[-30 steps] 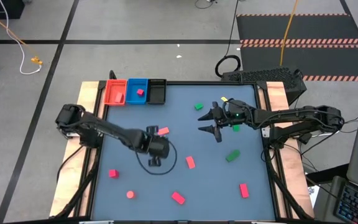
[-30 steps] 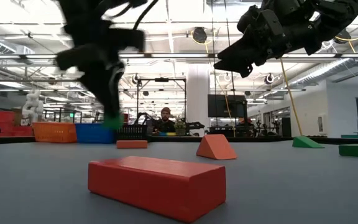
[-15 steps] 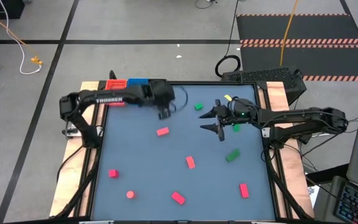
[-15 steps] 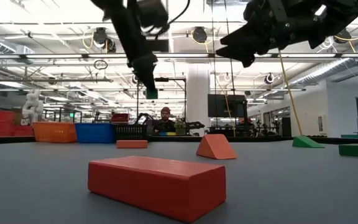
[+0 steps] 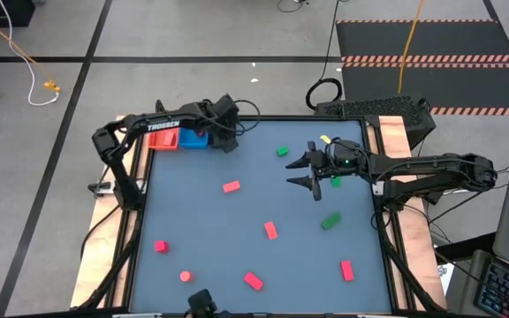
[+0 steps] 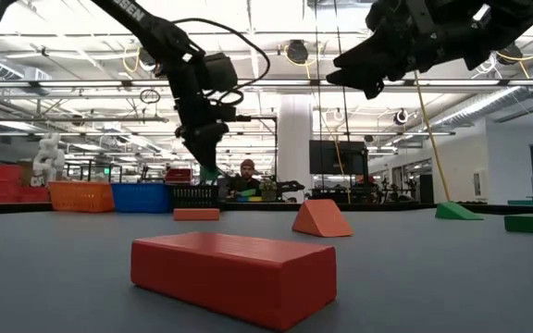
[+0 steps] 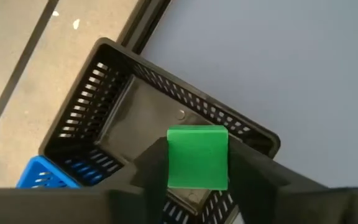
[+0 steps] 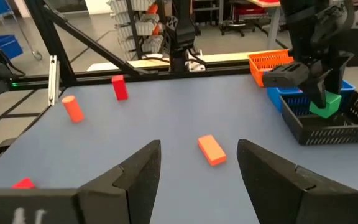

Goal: Sort & place blocks by color
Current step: Put the green block into the black bin

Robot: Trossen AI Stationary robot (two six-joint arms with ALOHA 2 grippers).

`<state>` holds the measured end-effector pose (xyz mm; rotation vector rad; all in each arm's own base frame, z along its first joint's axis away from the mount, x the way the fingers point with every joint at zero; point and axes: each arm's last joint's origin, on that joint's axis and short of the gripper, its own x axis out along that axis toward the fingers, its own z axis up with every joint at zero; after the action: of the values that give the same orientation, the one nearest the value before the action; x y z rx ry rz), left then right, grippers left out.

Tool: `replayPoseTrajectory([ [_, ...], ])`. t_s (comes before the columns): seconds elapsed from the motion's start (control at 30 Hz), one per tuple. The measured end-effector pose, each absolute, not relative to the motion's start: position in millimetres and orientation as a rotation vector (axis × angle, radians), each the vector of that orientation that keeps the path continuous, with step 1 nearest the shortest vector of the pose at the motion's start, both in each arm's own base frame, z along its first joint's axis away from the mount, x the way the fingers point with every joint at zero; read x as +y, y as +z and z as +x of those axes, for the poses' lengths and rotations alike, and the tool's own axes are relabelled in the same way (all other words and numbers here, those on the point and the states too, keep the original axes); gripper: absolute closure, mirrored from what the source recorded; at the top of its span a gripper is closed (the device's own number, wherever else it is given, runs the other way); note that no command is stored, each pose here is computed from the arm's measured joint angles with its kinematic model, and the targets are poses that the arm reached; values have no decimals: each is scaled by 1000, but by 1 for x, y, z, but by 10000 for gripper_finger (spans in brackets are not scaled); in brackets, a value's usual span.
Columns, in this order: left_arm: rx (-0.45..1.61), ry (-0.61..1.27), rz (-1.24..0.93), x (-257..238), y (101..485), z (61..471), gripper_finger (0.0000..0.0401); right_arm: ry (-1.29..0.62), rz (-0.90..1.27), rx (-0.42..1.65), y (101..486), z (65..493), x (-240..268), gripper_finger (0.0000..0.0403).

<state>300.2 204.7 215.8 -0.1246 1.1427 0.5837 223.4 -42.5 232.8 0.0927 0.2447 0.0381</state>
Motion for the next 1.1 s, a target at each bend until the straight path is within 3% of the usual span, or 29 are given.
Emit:
replayPoseTrajectory([
  [0.2,1140,605,-132,204,217,299,103,36,90,265,231,223,-42,195],
  [0.4,1112,639,-144,199,234,292,42,17,76,266,231,223,-43,195],
  [0.6,959,687,-218,185,284,277,55,-197,26,348,223,220,-49,195],
  [0.77,755,549,-354,156,318,267,90,-262,-6,401,219,218,-51,195],
  [0.93,594,437,-317,121,313,281,129,-260,9,415,218,218,-50,195],
  [1.1,401,302,-279,84,282,298,158,-193,51,486,211,215,-48,195],
])
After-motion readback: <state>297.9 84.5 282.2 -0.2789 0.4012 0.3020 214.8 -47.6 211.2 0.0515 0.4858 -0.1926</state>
